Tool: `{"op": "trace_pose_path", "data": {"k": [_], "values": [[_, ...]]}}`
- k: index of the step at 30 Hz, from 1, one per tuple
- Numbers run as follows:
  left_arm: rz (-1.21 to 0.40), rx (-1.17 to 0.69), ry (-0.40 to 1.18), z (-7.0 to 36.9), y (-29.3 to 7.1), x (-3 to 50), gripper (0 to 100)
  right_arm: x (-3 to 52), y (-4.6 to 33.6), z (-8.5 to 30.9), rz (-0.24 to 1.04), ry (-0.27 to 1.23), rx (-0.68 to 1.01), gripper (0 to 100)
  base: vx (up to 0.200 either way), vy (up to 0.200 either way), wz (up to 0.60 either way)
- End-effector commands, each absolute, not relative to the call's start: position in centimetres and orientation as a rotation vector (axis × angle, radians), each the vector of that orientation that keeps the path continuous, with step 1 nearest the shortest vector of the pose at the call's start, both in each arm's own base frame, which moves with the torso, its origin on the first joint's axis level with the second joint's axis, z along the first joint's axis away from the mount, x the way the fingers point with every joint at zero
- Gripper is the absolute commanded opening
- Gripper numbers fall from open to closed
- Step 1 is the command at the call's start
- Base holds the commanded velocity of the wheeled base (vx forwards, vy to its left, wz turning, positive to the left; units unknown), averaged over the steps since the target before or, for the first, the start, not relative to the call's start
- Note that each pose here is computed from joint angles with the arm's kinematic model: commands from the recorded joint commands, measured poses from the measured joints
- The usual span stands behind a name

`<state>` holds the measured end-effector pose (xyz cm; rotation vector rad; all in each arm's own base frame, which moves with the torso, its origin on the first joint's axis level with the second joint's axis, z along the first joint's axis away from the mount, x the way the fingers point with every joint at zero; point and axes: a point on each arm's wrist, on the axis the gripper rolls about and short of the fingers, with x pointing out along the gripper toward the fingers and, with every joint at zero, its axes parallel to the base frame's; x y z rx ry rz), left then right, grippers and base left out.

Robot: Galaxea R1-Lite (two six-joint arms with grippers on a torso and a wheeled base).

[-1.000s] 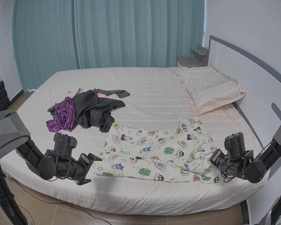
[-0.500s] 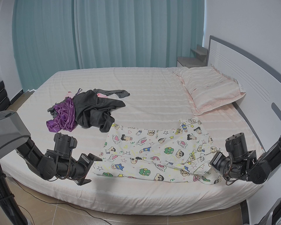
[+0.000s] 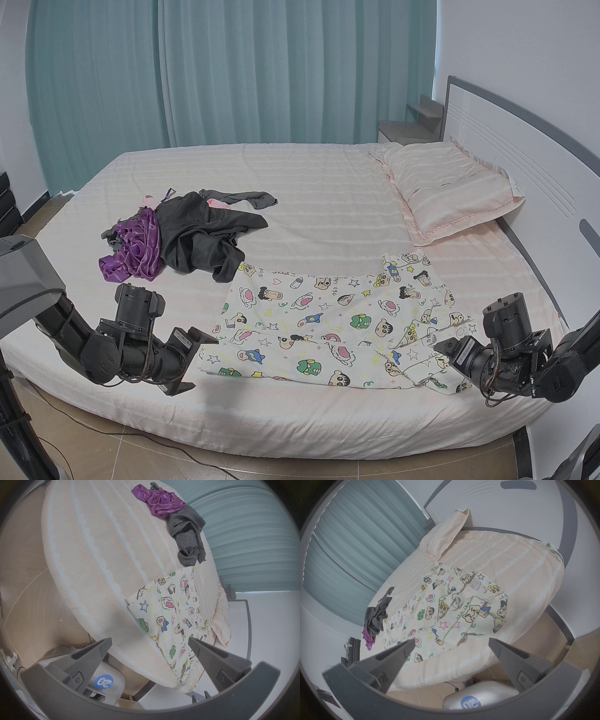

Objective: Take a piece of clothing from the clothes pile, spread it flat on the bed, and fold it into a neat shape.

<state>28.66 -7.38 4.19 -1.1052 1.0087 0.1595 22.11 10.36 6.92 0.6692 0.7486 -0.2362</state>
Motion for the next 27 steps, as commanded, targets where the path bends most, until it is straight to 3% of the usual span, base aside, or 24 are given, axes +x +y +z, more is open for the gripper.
{"op": "trace_pose_path", "data": {"k": [1,4,11,27], "values": [[0.160,-1.104,1.011,4.1,-7.4,28.7,100,21.8,9.7,6.3,-0.265,0.769,0.671,100,0.000,0.000,0.00],[0.160,-1.104,1.009,4.2,-7.4,28.7,100,22.8,8.9,5.3,-0.309,0.787,0.694,100,0.000,0.000,0.00],[0.160,-1.104,1.009,4.2,-7.4,28.7,100,24.9,9.7,3.9,-0.271,0.722,0.888,100,0.000,0.000,0.00],[0.159,-1.103,1.012,4.1,-7.4,28.7,100,27.8,8.3,-1.6,-0.321,0.673,0.901,100,0.000,0.000,0.00]]}}
